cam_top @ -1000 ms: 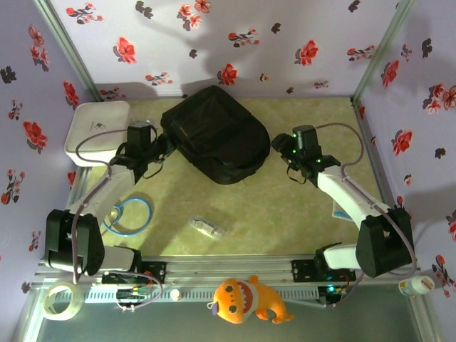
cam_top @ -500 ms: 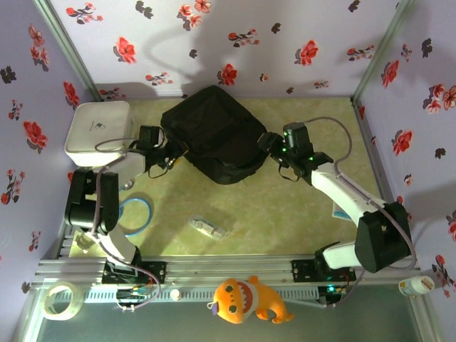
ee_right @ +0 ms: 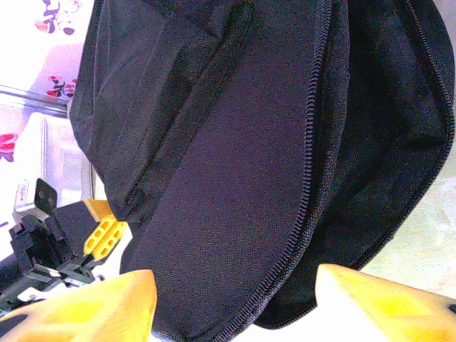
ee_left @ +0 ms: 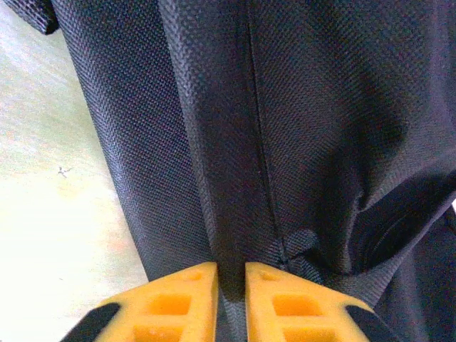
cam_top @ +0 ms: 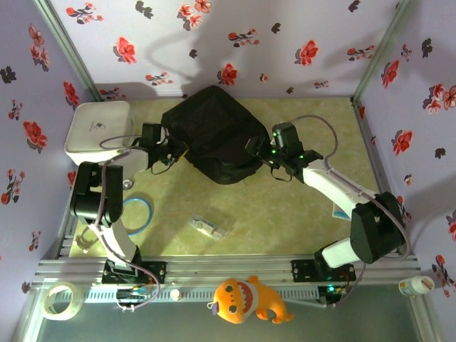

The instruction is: Pack the student bag

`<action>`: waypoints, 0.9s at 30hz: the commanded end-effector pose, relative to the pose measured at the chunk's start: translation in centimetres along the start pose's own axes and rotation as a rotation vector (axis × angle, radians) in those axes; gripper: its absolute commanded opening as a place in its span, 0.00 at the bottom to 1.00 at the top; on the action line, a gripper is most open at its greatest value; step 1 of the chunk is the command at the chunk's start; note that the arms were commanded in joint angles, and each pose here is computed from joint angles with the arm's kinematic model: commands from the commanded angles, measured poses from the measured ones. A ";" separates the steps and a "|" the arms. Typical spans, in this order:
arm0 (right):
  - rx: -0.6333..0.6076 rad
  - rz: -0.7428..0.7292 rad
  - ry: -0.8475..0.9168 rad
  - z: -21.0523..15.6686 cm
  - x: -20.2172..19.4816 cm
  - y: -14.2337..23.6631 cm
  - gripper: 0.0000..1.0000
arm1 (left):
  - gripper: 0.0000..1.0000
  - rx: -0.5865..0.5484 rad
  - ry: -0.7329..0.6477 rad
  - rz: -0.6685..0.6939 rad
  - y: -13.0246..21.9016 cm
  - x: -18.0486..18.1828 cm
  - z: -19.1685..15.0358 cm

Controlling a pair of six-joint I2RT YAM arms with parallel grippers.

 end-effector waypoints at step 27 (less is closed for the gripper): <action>0.118 -0.145 0.286 -5.5 6.3 -1.8 0.51 | 0.00 0.159 -0.150 -0.248 -0.4 -11.6 -8.2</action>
Point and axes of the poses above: each hand's point on the last joint's axis, 136 mm out from that joint toward the fingers, its own y axis back along the fingers, its own x axis along the line the jaws close on, z = x × y, the point moved 3 cm from there along y, back along the fingers, and after that the axes turned 4 degrees about y, right-handed, at the moved point
